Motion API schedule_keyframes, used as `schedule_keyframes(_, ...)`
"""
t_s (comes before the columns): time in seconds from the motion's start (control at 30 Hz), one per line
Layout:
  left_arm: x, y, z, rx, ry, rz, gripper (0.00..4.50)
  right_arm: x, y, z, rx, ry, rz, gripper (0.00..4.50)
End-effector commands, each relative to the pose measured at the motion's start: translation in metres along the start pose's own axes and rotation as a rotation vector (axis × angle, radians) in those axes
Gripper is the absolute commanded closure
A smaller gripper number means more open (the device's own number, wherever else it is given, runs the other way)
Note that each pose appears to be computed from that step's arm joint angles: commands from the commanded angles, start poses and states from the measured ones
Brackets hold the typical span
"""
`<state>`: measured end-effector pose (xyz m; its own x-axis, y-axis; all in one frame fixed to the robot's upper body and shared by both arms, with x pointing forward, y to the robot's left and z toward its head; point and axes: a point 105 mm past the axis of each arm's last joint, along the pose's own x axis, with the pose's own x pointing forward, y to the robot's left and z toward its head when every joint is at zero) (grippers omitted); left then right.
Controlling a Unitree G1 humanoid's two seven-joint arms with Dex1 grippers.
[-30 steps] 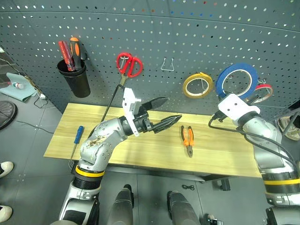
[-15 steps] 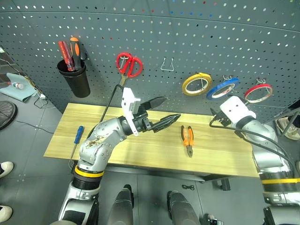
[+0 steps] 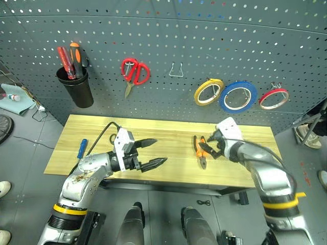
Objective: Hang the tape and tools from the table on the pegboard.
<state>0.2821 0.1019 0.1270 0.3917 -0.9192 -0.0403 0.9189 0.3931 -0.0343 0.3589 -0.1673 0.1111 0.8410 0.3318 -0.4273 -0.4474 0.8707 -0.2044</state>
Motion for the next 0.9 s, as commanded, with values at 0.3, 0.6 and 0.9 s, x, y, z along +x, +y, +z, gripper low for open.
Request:
schedule_keyframes(0.3, -0.014, -0.017, 0.001, 0.001, -0.008, 0.036, 0.00, 0.046, -0.020, -0.033, 0.261, 0.238, -0.099, 0.04)
schedule_keyframes(0.6, -0.022, -0.023, 0.001, -0.010, 0.007, 0.059, 0.00, 0.062, -0.025, -0.043, 0.286, 0.291, -0.121, 0.04)
schedule_keyframes(0.9, -0.028, -0.016, 0.013, -0.006, -0.026, 0.119, 0.00, 0.071, -0.021, -0.054, 0.304, 0.332, -0.112, 0.04)
